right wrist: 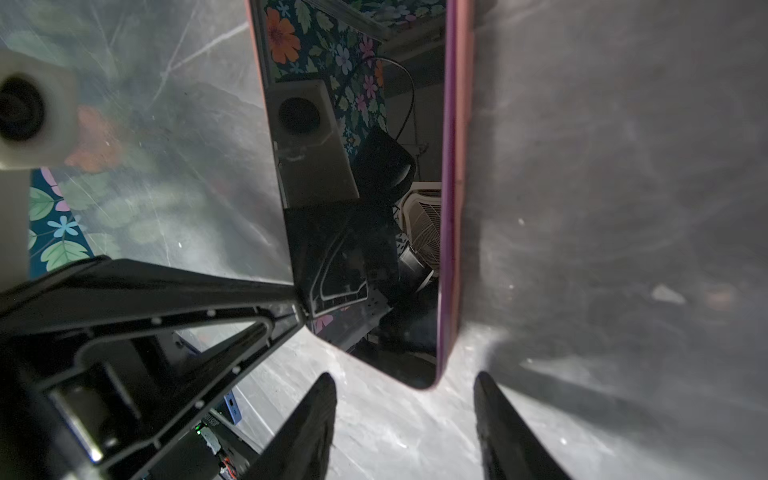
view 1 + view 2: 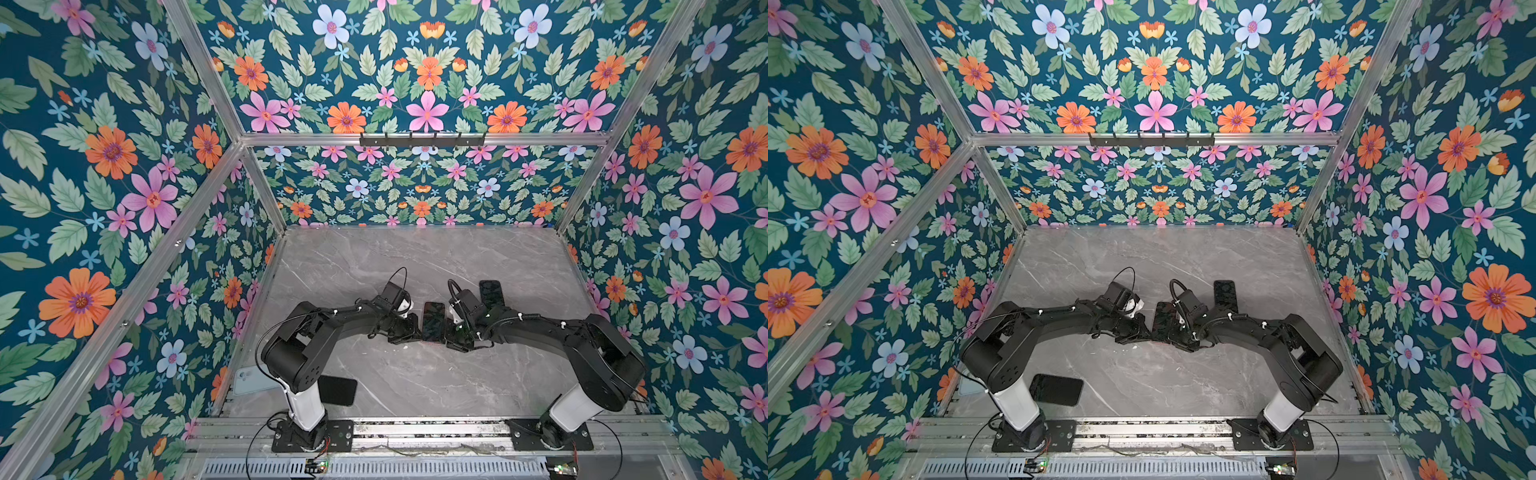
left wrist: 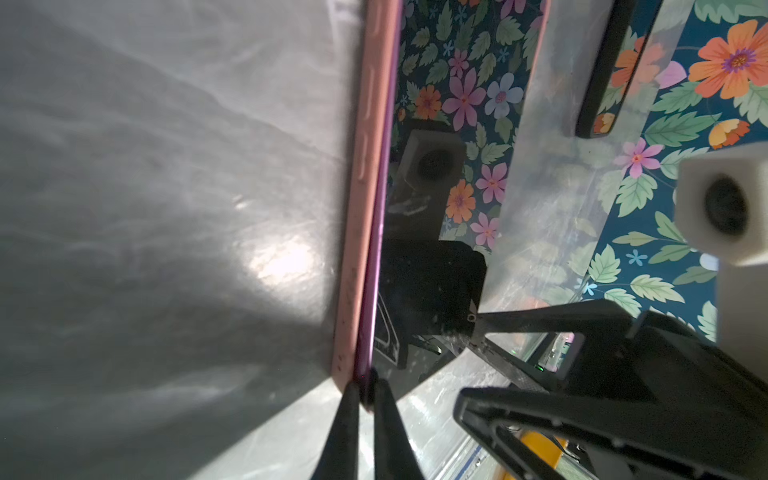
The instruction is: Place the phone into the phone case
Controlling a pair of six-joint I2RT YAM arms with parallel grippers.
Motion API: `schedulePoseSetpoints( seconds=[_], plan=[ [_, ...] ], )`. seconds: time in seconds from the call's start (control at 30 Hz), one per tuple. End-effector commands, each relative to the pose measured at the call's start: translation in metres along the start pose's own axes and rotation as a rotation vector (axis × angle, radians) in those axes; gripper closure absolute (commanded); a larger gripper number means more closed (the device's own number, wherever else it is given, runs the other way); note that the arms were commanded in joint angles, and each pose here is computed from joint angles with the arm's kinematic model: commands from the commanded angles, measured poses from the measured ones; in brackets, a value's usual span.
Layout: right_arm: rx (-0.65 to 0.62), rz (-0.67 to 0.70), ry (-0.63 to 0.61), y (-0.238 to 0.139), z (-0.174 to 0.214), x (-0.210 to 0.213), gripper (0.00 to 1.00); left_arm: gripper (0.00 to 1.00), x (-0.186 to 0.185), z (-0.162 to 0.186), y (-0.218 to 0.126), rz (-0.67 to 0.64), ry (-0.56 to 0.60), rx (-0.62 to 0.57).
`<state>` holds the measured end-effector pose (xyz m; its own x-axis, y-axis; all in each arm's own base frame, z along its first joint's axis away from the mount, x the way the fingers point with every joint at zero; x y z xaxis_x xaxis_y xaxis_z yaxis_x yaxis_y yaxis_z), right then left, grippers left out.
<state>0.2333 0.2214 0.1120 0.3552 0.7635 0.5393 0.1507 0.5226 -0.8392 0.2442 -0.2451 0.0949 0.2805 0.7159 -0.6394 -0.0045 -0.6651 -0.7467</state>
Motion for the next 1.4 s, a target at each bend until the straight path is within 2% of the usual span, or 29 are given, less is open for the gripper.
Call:
schedulePoseSetpoints(
  seconds=[0.0,0.5,0.53,0.77,0.9,1.0,1.07,1.17,1.37],
  plan=[
    [0.008,-0.020,-0.008,0.002,0.000,0.004,0.48,0.92,0.011,0.006,0.005,-0.069,-0.002,0.020],
    [0.008,-0.039,-0.015,0.005,-0.003,0.008,0.53,0.94,0.015,0.007,0.008,-0.091,-0.009,0.031],
    [0.020,-0.011,-0.006,0.013,-0.004,0.003,0.53,0.94,0.015,0.007,0.008,-0.087,-0.008,0.032],
    [0.010,-0.007,-0.017,0.010,-0.005,0.006,0.53,0.93,0.014,0.005,0.005,-0.097,-0.007,0.031],
    [0.001,0.040,-0.013,0.007,-0.004,0.001,0.53,0.88,0.011,0.002,-0.003,-0.126,0.007,0.016],
    [-0.029,0.066,-0.014,-0.005,-0.002,0.000,0.53,0.78,0.007,-0.001,-0.009,-0.137,0.025,0.001],
    [-0.037,0.085,-0.014,-0.008,-0.002,-0.002,0.52,0.71,0.000,-0.005,-0.011,-0.092,0.034,-0.020],
    [-0.047,0.098,-0.020,-0.011,-0.002,-0.003,0.52,0.65,-0.012,-0.011,-0.015,0.013,0.045,-0.075],
    [-0.054,0.102,-0.020,-0.012,-0.005,0.001,0.53,0.61,-0.009,-0.009,-0.007,0.050,0.043,-0.059]
  ],
)
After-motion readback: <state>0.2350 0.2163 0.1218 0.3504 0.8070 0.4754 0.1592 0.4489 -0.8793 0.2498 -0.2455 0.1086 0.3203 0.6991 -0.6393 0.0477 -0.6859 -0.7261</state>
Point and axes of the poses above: each gripper's point midway between its finger pads, its own y axis out along the fingers, its own x axis along the line the jaws close on, z = x × y, the point moved 9 cm from there along -y, back along the fingers, and after that the axes turned 13 degrees about y, right-handed, at the moved point
